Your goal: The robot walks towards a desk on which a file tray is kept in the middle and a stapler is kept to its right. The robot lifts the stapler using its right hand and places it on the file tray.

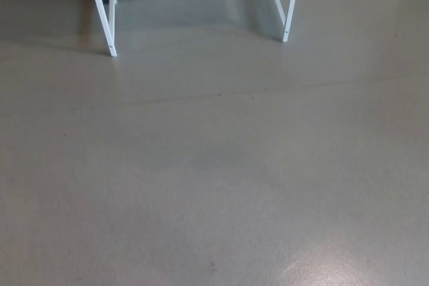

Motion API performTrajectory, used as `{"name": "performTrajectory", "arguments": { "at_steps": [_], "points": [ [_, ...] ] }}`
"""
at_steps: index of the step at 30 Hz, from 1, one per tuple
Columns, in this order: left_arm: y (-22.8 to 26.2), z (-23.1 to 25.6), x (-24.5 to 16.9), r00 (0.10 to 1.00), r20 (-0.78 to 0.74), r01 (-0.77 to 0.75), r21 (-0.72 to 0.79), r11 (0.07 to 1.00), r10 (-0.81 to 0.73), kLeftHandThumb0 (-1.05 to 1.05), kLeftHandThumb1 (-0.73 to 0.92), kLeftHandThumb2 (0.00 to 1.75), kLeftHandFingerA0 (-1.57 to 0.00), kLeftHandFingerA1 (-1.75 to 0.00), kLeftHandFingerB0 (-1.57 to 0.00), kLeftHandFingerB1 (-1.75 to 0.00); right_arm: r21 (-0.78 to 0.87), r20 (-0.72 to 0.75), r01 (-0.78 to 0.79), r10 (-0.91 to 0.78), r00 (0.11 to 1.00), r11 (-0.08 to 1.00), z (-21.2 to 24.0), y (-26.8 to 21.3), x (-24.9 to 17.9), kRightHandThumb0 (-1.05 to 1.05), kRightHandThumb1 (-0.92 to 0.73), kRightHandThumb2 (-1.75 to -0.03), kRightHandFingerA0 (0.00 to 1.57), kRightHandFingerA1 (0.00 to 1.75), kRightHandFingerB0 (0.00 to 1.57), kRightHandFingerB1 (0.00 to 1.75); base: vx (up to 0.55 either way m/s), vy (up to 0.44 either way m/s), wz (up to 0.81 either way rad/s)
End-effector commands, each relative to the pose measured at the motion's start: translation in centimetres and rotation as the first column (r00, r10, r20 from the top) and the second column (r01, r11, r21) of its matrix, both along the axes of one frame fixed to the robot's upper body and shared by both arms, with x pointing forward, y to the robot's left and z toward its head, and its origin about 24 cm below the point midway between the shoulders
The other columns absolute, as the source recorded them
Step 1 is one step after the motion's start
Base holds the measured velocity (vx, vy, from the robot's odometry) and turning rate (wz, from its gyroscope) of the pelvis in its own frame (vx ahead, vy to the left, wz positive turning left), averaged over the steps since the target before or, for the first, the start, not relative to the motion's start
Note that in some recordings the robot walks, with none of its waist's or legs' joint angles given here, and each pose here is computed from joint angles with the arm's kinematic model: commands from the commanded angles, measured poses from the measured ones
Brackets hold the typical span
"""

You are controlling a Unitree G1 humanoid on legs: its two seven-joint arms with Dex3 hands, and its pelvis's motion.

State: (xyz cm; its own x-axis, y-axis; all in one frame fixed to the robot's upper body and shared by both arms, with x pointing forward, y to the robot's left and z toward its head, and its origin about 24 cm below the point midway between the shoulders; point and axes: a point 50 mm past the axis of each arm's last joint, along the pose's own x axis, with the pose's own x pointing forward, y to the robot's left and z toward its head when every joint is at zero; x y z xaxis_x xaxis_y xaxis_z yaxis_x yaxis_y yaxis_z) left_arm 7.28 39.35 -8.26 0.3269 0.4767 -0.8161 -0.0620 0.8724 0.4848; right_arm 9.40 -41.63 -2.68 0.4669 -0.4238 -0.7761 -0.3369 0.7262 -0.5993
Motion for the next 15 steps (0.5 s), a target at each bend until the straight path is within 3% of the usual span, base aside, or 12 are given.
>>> {"name": "performTrajectory", "arguments": {
  "at_steps": [1, 2, 3, 4, 6, 7, 8, 9, 10, 11, 12, 15],
  "points": [
    [0.73, 0.62, -0.02, 1.0, 0.005, -0.016, -0.031, 0.999, 0.016, -1.05, 0.68, 1.26, -0.36, -0.91, -0.11, -0.74, 0.055, -0.019, 0.014, -0.013, 1.0, 0.998, 0.36, -0.3, -0.14, -0.55, -0.43, -0.82, 0.01, 0.42, 0.0, 0.33, 0.0, 0.0, 0.0],
    [0.72, 0.61, 0.0, 1.0, -0.002, -0.007, -0.021, 1.0, 0.007, -0.97, 0.88, 0.88, -0.3, -1.01, -0.08, -0.82, 0.054, -0.025, 0.014, -0.013, 1.0, 0.998, 0.4, -0.31, -0.18, -0.56, -0.59, -0.62, 0.04, 0.33, 0.07, 0.24, 0.0, 0.0, 0.0],
    [0.72, 0.61, 0.0, 1.0, -0.002, -0.006, -0.021, 1.0, 0.006, -0.97, 0.88, 0.88, -0.3, -1.01, -0.08, -0.82, 0.055, -0.026, 0.014, -0.013, 1.0, 0.998, 0.41, -0.31, -0.18, -0.56, -0.59, -0.62, 0.04, 0.33, 0.07, 0.24, 0.0, 0.0, 0.0],
    [0.72, 0.51, -0.02, 1.0, -0.004, -0.021, -0.016, 1.0, 0.021, -1.05, 0.68, 1.26, -0.42, -0.95, -0.15, -0.77, 0.085, -0.011, 0.041, -0.04, 0.999, 0.996, 0.38, -0.35, -0.22, -0.61, -0.55, -0.7, 0.04, 0.33, 0.06, 0.26, 0.0, 0.0, 0.0],
    [0.75, 0.45, -0.06, 0.999, -0.001, -0.039, -0.024, 0.999, 0.039, -1.05, 0.68, 1.25, -0.36, -0.91, -0.14, -0.75, 0.062, -0.011, 0.018, -0.017, 1.0, 0.998, 0.63, -0.21, -0.13, -0.56, -0.41, -0.81, 0.01, 0.42, 0.02, 0.34, 0.16, 0.067, 0.11],
    [0.76, 0.43, -0.06, 0.999, 0.001, -0.045, -0.027, 0.999, 0.045, -1.05, 0.69, 1.25, -0.24, -0.85, -0.11, -0.71, 0.057, -0.013, 0.013, -0.012, 1.0, 0.998, 0.6, -0.21, -0.15, -0.56, -0.42, -0.81, 0.01, 0.43, 0.01, 0.33, -0.04, -0.037, -0.08],
    [0.78, 0.45, -0.06, 0.999, -0.001, -0.04, -0.028, 0.999, 0.04, -1.05, 0.69, 1.25, -0.25, -0.85, -0.09, -0.71, 0.053, -0.01, 0.014, -0.013, 1.0, 0.998, 0.53, -0.22, -0.16, -0.54, -0.58, -0.6, 0.08, 0.38, 0.07, 0.26, -0.06, -0.044, 0.31],
    [0.77, 0.48, -0.07, 1.0, -0.008, -0.008, -0.003, 1.0, 0.008, -0.7, 0.62, 1.32, -0.16, -0.78, 0.0, -0.69, 0.054, -0.018, 0.013, -0.012, 1.0, 0.998, 0.5, -0.2, -0.15, -0.52, -0.43, -0.82, 0.0, 0.43, 0.0, 0.33, -0.06, -0.038, 0.3],
    [0.8, 0.46, -0.06, 0.999, -0.008, -0.037, -0.023, 0.999, 0.037, -1.05, 0.67, 1.26, -0.32, -0.89, -0.1, -0.76, 0.061, -0.02, 0.013, -0.012, 1.0, 0.998, 0.58, -0.15, -0.14, -0.51, -0.6, -0.6, 0.07, 0.36, 0.06, 0.23, -0.06, -0.034, -0.09],
    [0.81, 0.46, -0.06, 0.999, -0.008, -0.041, -0.026, 0.999, 0.041, -1.05, 0.67, 1.26, -0.32, -0.89, -0.1, -0.76, 0.062, -0.02, 0.013, -0.012, 1.0, 0.998, 0.6, -0.14, -0.13, -0.51, -0.6, -0.6, 0.07, 0.36, 0.06, 0.23, 0.0, 0.0, 0.0],
    [0.93, 0.58, 0.02, 0.999, 0.001, -0.042, -0.031, 0.999, 0.042, -1.05, 0.68, 1.26, -0.21, -0.84, -0.12, -0.72, 0.031, -0.034, -0.005, 0.006, 0.999, 1.0, 0.22, -0.18, -0.48, -0.62, -0.44, -0.81, 0.02, 0.43, 0.03, 0.31, 0.0, 0.0, 0.0],
    [0.96, 0.67, 0.08, 1.0, -0.009, -0.018, -0.013, 1.0, 0.018, -1.05, 0.68, 1.26, -0.3, -0.89, -0.11, -0.71, 0.025, -0.052, 0.0, 0.001, 0.999, 1.0, -0.12, -0.41, -0.55, -0.67, -0.47, -0.83, 0.04, 0.41, 0.03, 0.24, -0.01, 0.032, -0.02]
  ]
}}
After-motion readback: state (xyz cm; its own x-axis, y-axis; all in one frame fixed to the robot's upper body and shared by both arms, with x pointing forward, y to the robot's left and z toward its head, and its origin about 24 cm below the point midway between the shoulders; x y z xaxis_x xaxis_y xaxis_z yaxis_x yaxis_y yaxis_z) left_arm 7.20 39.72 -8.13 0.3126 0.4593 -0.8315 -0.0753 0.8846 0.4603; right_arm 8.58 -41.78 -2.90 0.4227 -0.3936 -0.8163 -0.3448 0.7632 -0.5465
